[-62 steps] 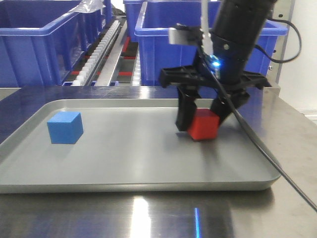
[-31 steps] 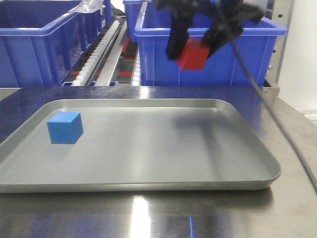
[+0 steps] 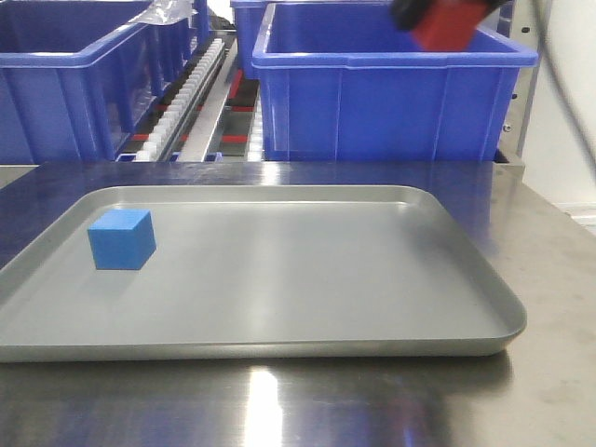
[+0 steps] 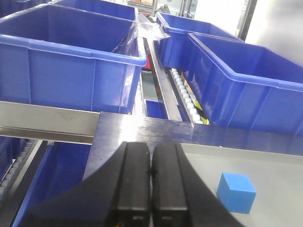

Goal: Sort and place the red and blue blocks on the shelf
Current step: 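Lift the red cube up out of the tray with the right gripper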

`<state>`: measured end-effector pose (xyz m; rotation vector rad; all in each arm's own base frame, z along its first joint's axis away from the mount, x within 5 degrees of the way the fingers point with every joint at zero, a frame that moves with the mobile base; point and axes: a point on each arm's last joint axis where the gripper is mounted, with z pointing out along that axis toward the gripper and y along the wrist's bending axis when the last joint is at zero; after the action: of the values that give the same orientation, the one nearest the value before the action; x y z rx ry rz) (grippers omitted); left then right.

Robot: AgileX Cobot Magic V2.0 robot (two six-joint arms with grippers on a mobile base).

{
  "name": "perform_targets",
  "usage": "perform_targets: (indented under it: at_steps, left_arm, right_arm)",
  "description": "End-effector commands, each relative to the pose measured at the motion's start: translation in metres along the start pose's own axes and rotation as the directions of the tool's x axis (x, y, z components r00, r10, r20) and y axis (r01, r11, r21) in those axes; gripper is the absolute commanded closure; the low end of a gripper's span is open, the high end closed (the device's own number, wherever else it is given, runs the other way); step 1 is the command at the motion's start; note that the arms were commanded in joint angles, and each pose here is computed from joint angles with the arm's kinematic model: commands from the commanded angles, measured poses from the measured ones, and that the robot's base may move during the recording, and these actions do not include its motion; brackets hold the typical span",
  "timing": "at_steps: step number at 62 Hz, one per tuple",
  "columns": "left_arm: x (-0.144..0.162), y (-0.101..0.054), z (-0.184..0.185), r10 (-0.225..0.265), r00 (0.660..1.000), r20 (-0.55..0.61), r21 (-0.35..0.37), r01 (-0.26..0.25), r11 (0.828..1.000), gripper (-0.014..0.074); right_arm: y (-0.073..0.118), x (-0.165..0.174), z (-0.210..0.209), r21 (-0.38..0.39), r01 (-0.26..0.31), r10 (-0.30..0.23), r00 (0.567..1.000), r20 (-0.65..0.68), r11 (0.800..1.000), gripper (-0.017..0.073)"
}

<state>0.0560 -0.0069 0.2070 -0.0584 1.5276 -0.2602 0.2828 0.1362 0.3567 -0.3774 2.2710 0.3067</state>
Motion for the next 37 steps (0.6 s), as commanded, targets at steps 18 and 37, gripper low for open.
perform_targets:
  at_steps: [18,37]
  left_arm:
    - [0.0,-0.001,-0.001,-0.009,0.997,0.079,0.021,0.007,1.0,0.0464]
    - [0.0,-0.001,-0.001,-0.009,0.997,0.079,0.021,0.007,1.0,0.0464]
  right_arm:
    - [-0.053,0.033,-0.092,0.145,-0.117,0.069,0.952,0.298,0.983,0.0501]
    - [-0.072,0.101,-0.137,0.263,-0.238,0.108,0.897,0.429,0.935,0.0501]
